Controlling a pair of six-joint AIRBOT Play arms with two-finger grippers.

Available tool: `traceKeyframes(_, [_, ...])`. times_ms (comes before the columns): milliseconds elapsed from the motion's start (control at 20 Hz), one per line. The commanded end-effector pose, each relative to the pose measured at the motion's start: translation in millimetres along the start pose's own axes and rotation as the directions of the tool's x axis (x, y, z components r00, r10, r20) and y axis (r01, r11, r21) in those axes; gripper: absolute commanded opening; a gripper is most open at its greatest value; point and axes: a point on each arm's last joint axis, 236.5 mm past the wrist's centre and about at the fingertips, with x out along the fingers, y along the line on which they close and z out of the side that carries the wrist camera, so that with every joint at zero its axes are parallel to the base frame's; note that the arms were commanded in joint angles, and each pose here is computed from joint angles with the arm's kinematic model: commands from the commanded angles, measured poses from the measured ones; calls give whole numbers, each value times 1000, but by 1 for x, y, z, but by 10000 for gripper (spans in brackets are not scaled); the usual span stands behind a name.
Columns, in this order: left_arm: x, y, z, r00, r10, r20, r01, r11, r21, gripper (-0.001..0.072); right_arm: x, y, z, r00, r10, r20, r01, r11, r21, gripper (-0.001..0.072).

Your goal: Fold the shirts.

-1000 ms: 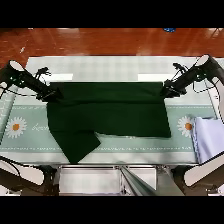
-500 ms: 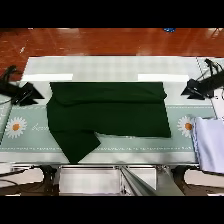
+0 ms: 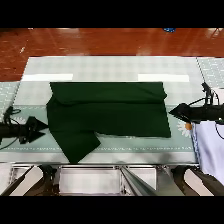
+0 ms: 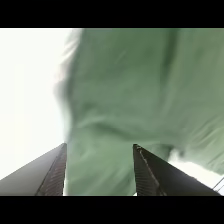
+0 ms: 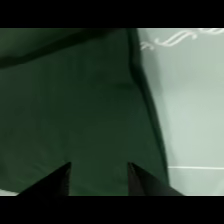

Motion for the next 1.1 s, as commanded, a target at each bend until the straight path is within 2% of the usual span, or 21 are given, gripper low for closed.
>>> traceKeyframes(0, [17,29,-32,994,64,-89,-69,996,-59,507,2,8,-9,999,43,4,-43,999,0,410])
traceKeyframes(150, [27,19,-34,995,25,-102,-30,998,-52,507,2,12,-9,998,60,6,-60,998,2,411])
traceKeyframes(450, [63,16,-32,990,82,-116,-79,996,29,506,1,26,-4,992,120,25,-121,992,33,410])
traceKeyframes(500, [71,11,-32,989,78,-124,-72,996,49,455,0,28,-4,991,128,27,-129,991,37,411])
traceKeyframes(550, [76,6,-37,986,75,-147,-63,994,90,176,-1,25,-2,992,120,31,-122,992,40,410])
traceKeyframes(600, [79,5,-41,983,80,-164,-61,991,119,32,-6,18,0,993,114,39,-117,991,60,410])
traceKeyframes(700, [78,2,-45,980,77,-183,-48,986,157,16,-19,-10,3,996,70,55,-77,990,121,411])
traceKeyframes(850, [75,-1,-48,977,69,-203,-33,983,178,16,-31,-78,-47,985,-119,-124,147,958,247,411])
traceKeyframes(900, [75,-1,-48,977,69,-203,-33,983,179,16,-27,-83,-61,978,-128,-166,171,945,280,410])
traceKeyframes(1050, [75,-1,-48,977,69,-204,-32,983,178,16,-8,-71,-85,972,-68,-224,131,951,279,410])
